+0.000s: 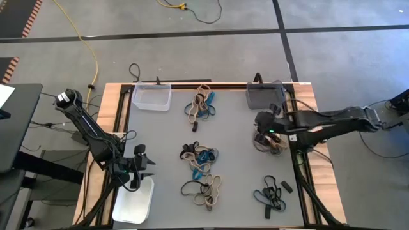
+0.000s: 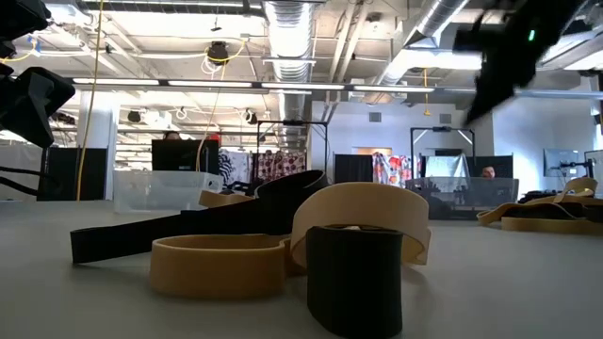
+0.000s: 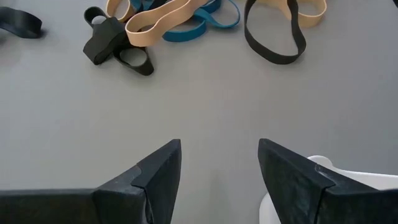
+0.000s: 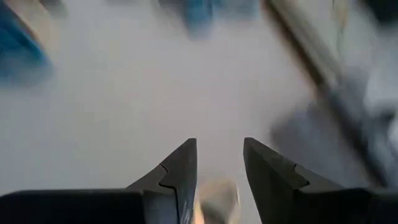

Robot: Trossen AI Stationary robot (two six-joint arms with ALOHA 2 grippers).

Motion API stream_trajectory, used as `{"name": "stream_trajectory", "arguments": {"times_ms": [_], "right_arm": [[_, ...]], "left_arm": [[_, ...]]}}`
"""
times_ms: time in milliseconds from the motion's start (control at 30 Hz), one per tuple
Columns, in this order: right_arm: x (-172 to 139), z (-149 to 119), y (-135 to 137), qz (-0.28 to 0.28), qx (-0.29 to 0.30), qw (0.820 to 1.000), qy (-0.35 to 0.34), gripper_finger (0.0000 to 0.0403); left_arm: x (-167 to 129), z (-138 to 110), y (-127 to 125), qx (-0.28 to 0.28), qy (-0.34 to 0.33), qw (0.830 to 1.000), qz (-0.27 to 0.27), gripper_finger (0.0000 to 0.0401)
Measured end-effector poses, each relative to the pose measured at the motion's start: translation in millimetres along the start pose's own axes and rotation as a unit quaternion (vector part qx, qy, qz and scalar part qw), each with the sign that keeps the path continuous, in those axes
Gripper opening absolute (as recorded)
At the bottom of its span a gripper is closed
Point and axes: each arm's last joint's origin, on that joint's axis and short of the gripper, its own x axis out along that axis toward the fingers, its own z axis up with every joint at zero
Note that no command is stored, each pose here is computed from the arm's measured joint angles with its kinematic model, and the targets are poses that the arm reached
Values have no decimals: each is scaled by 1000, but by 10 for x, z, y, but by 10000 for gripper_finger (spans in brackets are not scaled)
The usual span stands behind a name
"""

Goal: Sort rubber bands into baskets
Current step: Put the white rubber band into the black transparent bin

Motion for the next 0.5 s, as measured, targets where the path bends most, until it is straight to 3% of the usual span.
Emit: {"name": "stream_trajectory", "arguments": {"times_ms": [167, 500], "right_arm": [[370, -65, 26, 19, 11, 988, 150, 159], [919, -83, -54, -7, 12, 964, 266, 159]], "left_arm": [[0, 0, 0, 0, 0, 1000, 0, 206], [0, 0, 0, 0, 0, 1000, 0, 206]]}}
